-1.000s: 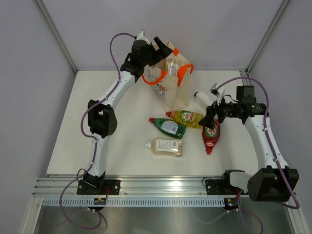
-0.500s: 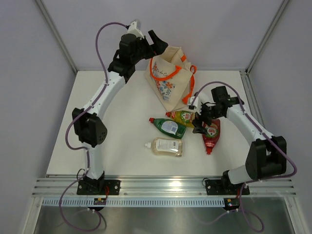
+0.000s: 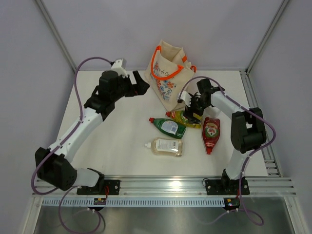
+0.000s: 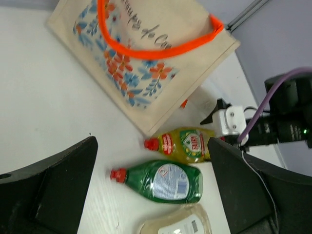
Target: Place the personal care products into the canvas bag
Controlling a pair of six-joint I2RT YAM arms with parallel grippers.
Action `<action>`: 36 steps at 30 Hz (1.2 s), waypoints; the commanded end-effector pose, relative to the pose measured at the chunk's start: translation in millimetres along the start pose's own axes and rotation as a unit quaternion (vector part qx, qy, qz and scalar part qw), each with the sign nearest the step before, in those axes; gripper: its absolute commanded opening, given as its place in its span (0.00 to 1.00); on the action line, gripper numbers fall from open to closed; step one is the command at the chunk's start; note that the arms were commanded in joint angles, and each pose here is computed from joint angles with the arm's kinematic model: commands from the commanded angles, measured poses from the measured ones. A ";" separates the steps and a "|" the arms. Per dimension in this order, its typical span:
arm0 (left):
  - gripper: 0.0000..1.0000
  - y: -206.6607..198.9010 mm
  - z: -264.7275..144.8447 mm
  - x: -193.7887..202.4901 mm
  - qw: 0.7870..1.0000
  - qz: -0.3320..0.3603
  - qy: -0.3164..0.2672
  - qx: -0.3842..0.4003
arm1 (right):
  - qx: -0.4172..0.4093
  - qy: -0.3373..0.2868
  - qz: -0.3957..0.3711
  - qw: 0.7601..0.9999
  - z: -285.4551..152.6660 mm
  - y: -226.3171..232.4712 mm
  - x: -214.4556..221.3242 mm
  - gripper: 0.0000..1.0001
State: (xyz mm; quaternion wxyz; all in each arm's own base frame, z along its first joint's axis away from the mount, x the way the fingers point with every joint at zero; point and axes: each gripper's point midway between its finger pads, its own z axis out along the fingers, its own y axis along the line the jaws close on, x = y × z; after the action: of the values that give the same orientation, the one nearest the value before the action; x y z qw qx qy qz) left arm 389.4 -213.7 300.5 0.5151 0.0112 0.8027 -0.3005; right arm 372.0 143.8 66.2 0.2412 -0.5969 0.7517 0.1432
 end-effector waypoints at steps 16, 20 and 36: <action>0.99 46.1 -95.5 57.9 0.995 -0.052 -0.047 -0.070 | -0.049 0.154 -0.023 0.987 63.7 36.4 11.7 0.99; 0.99 46.3 -95.8 58.0 0.995 -0.053 -0.047 -0.071 | -0.028 0.196 0.000 0.980 70.4 35.2 17.0 1.00; 0.99 48.4 -101.9 66.8 0.995 -0.061 -0.041 -0.071 | -0.066 0.199 0.048 0.977 83.5 52.7 0.4 0.85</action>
State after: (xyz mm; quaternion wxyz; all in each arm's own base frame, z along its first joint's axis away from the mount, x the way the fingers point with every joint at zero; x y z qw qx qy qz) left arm 288.4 -149.6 238.9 0.5039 -0.0726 0.8161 -0.2736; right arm 363.4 188.5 9.7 0.0810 -0.5978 0.7961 0.0478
